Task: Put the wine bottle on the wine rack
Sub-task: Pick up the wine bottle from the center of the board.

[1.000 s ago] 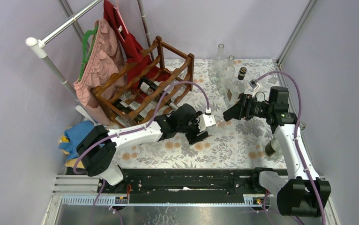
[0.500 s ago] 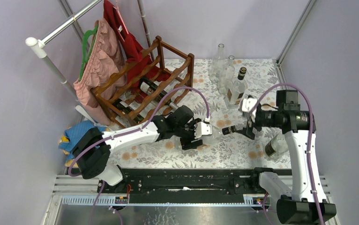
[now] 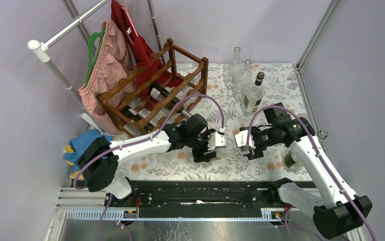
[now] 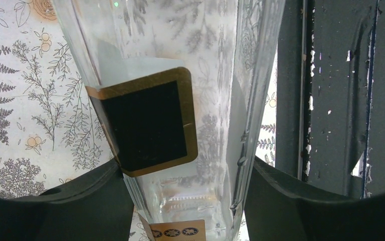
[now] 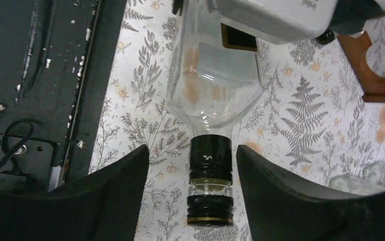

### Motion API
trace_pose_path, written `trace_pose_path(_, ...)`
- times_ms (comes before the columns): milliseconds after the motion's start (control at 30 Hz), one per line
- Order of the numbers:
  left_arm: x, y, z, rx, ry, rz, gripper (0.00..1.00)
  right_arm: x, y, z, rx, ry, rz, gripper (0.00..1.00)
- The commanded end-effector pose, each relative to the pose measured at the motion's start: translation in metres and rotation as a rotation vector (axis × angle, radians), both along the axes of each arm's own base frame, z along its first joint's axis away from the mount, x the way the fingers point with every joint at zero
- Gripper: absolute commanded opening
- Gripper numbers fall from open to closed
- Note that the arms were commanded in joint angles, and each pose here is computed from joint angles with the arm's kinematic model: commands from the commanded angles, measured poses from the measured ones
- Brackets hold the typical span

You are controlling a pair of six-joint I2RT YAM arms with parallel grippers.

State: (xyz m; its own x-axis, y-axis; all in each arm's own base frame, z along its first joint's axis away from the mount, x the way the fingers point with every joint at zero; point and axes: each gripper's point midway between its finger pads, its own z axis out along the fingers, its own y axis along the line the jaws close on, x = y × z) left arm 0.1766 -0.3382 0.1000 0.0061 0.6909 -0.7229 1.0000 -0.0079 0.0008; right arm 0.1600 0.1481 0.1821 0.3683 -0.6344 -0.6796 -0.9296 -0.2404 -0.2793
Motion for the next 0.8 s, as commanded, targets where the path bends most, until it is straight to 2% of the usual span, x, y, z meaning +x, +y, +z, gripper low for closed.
trace_pose_path(0, 0.013, -0.025, 0.049, -0.160, -0.088, -0.035, 0.00, 0.027, 0.001, -0.006, -0.072, -0.065, -0.082, 0.67)
trace_pose_path(233, 0.011, -0.025, 0.051, -0.168, -0.086, -0.041, 0.00, 0.032, 0.004, -0.019, -0.121, -0.090, -0.083, 0.62)
trace_pose_path(367, 0.010, -0.025, 0.051, -0.170, -0.083, -0.045, 0.00, 0.031, 0.004, -0.022, -0.133, -0.082, -0.082, 0.52)
trace_pose_path(467, 0.010, -0.025, 0.052, -0.172, -0.085, -0.045, 0.00, 0.031, 0.003, -0.022, -0.132, -0.092, -0.078, 0.47)
trace_pose_path(567, 0.009, -0.026, 0.052, -0.173, -0.082, -0.047, 0.00, 0.029, 0.003, -0.023, -0.127, -0.099, -0.074, 0.48)
trace_pose_path(667, 0.008, -0.026, 0.054, -0.179, -0.080, -0.052, 0.00, 0.027, 0.004, -0.024, -0.119, -0.097, -0.068, 0.60)
trace_pose_path(767, 0.006, -0.027, 0.054, -0.183, -0.073, -0.061, 0.00, 0.023, 0.009, -0.026, -0.096, -0.073, -0.047, 0.63)
